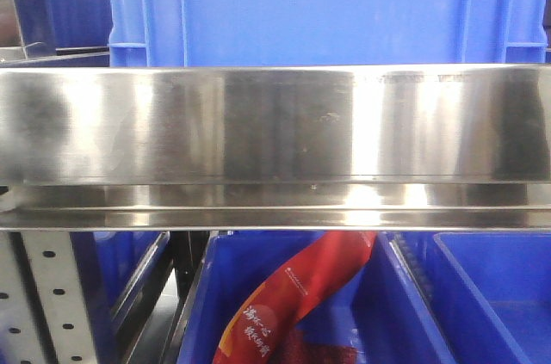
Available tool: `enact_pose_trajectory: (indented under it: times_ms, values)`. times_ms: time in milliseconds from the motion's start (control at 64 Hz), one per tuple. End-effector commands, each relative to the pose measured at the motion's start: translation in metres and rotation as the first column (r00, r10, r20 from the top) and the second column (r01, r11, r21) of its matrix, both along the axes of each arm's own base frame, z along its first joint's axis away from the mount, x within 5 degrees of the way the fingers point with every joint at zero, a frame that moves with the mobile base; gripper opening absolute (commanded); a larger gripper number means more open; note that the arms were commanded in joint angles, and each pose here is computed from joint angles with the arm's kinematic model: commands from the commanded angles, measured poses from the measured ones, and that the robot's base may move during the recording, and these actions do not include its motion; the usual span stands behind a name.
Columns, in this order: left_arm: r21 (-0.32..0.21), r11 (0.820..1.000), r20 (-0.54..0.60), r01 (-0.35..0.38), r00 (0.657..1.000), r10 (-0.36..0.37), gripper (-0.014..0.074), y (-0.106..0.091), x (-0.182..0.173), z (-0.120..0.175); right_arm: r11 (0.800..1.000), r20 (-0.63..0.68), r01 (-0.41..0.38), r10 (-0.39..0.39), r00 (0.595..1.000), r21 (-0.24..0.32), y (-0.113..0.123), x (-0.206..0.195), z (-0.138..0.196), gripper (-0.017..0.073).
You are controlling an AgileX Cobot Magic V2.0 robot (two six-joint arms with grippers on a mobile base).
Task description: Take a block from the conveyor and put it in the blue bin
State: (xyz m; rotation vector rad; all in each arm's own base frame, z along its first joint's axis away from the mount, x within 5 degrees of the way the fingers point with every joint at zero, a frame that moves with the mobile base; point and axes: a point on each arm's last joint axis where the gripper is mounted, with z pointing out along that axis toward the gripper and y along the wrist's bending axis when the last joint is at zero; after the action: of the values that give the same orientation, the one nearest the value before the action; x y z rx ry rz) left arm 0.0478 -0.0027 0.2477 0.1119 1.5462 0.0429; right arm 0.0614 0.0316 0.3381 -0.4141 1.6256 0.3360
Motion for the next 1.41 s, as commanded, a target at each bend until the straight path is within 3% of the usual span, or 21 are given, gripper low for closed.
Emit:
enact_pose_trajectory:
  times_ms: [0,156,203,1110,1266,1391]
  values:
    - [-0.015,0.999,-0.008,-0.04,0.999,0.04,-0.0111,0.002,0.003,-0.017,1.0,0.028,-0.001,0.0,1.0,0.011,0.0,-0.001,0.002,-0.0162]
    - [-0.019,0.998,-0.007,-0.064,0.998,0.064,-0.0111,0.004,0.009,-0.04,1.0,0.028,-0.001,0.0,1.0,0.011,-0.001,-0.001,0.002,-0.0162]
    - [-0.022,0.998,0.053,-0.067,0.996,0.068,-0.0111,0.004,0.008,-0.036,1.0,0.028,-0.001,0.0,1.0,0.011,-0.001,-0.001,0.002,-0.0162]
    - [-0.022,0.997,0.055,-0.067,0.996,0.068,-0.0111,0.004,0.008,-0.035,1.0,0.029,0.005,-0.005,1.0,0.006,-0.001,0.0,0.0,-0.0162]
    - [-0.022,0.997,0.055,-0.067,0.996,0.068,-0.0111,0.004,0.008,-0.035,0.994,0.03,0.106,-0.106,0.994,0.023,-0.005,0.006,-0.012,-0.0162]
    - [-0.022,0.997,0.055,-0.067,0.996,0.068,-0.0111,0.004,0.008,-0.035,0.972,0.049,0.225,-0.228,0.972,0.06,-0.013,0.01,-0.026,-0.0162]
